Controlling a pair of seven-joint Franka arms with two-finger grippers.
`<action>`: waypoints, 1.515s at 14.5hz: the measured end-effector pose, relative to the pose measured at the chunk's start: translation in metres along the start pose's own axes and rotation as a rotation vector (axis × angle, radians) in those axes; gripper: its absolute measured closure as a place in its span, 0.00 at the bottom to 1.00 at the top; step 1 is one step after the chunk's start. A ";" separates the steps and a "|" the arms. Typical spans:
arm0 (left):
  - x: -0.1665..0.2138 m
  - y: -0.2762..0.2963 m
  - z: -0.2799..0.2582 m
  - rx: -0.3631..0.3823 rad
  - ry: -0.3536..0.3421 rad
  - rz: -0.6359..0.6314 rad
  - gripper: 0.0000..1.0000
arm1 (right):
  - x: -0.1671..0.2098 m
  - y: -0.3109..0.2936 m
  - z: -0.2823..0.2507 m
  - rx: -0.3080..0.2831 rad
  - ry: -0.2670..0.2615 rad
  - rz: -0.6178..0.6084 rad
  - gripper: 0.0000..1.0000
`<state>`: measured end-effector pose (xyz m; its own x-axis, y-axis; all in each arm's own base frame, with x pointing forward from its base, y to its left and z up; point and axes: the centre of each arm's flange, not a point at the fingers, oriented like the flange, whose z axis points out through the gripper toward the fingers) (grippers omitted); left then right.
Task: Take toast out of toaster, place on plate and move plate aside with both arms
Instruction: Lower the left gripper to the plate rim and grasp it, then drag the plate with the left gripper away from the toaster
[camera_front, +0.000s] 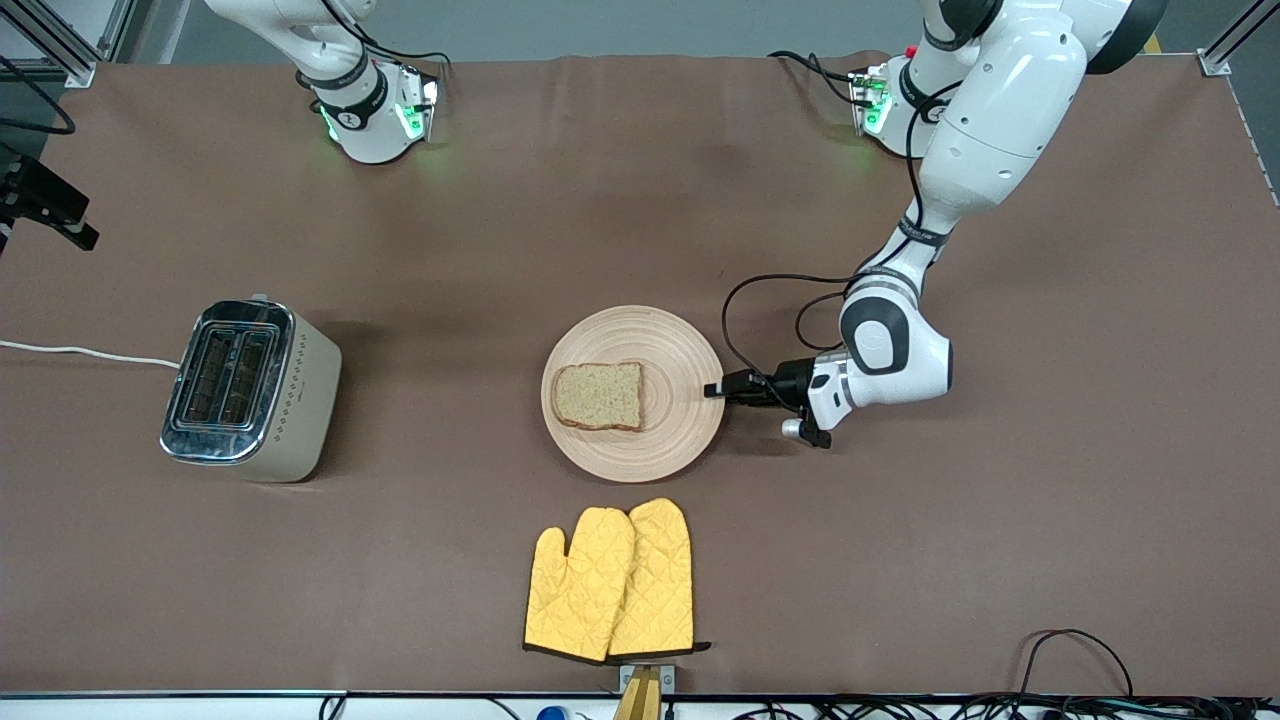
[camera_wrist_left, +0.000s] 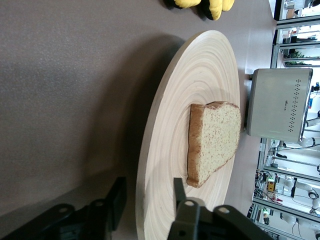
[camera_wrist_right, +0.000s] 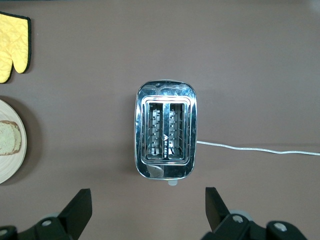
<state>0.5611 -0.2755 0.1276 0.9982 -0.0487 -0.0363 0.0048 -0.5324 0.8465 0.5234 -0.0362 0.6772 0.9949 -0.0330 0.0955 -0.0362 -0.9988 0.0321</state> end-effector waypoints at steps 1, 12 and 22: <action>0.000 0.000 0.000 0.000 0.000 0.007 0.70 | 0.000 0.000 0.000 0.000 0.000 0.000 0.00; 0.005 -0.022 -0.036 -0.214 -0.074 0.014 0.91 | -0.001 0.000 0.000 0.000 -0.011 -0.001 0.00; 0.029 -0.026 -0.245 -0.275 -0.138 0.044 0.91 | -0.001 -0.004 -0.005 0.000 0.000 -0.008 0.00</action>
<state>0.6045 -0.0564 0.2345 0.9802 -0.1912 -0.0521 -0.0035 -0.2792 0.9602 0.5221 -0.0322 0.6818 0.9952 -0.0254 0.0950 -0.0286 -0.9991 0.0323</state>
